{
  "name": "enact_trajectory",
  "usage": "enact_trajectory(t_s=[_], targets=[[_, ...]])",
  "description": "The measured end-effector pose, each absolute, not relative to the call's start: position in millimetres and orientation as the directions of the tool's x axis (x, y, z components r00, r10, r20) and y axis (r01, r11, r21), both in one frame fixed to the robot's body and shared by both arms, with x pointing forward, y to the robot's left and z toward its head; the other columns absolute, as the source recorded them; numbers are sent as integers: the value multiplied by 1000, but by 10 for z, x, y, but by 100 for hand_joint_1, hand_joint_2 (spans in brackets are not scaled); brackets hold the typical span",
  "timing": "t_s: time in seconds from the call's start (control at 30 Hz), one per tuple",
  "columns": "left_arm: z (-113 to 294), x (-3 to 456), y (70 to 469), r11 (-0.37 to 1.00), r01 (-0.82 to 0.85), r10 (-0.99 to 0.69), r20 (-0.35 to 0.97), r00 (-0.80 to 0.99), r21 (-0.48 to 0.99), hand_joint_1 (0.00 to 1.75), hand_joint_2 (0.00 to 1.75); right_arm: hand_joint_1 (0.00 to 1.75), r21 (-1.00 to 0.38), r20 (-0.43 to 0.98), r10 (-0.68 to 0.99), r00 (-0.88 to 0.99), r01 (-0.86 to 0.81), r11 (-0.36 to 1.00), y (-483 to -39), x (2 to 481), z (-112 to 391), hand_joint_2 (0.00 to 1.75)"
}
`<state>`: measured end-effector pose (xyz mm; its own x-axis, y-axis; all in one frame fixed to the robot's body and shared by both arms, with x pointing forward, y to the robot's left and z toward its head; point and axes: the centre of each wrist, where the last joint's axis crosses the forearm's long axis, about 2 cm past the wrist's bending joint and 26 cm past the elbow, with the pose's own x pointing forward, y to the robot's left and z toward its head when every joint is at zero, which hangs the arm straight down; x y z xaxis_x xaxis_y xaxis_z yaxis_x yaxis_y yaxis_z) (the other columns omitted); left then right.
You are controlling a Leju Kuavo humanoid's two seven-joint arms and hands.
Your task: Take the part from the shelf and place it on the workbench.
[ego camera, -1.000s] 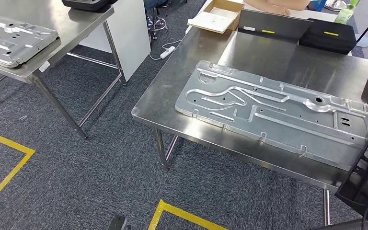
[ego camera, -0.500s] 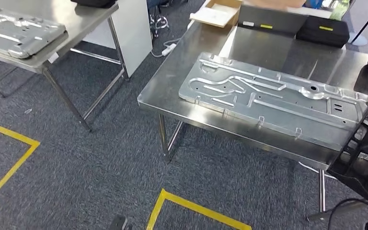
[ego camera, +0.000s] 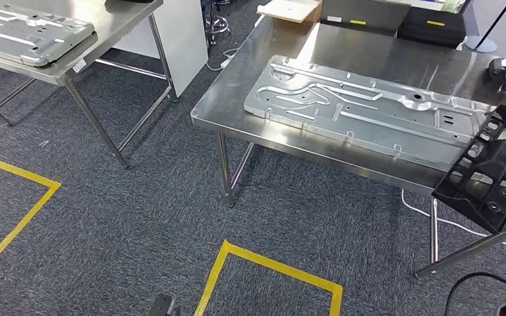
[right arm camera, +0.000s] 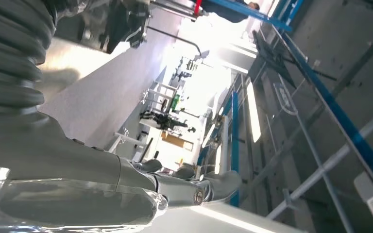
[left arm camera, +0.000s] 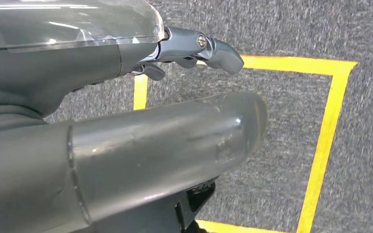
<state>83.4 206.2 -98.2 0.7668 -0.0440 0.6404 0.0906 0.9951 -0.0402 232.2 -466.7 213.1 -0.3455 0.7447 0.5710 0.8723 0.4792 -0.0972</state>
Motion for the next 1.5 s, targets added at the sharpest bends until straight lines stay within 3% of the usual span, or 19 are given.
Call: enact_trajectory(t_s=[0.93, 1.5], targets=[[-982, 840, 2068, 995, 91, -47, 642, 765, -36, 0, 0, 0, -131, 609, 741, -282, 886, 445, -4701, 2286, 1951, 175], [-984, 845, 2087, 994, 103, -61, 653, 755, -27, 0, 0, 0, -190, 708, 694, -133, 910, 368, -4927, 2197, 1572, 175]])
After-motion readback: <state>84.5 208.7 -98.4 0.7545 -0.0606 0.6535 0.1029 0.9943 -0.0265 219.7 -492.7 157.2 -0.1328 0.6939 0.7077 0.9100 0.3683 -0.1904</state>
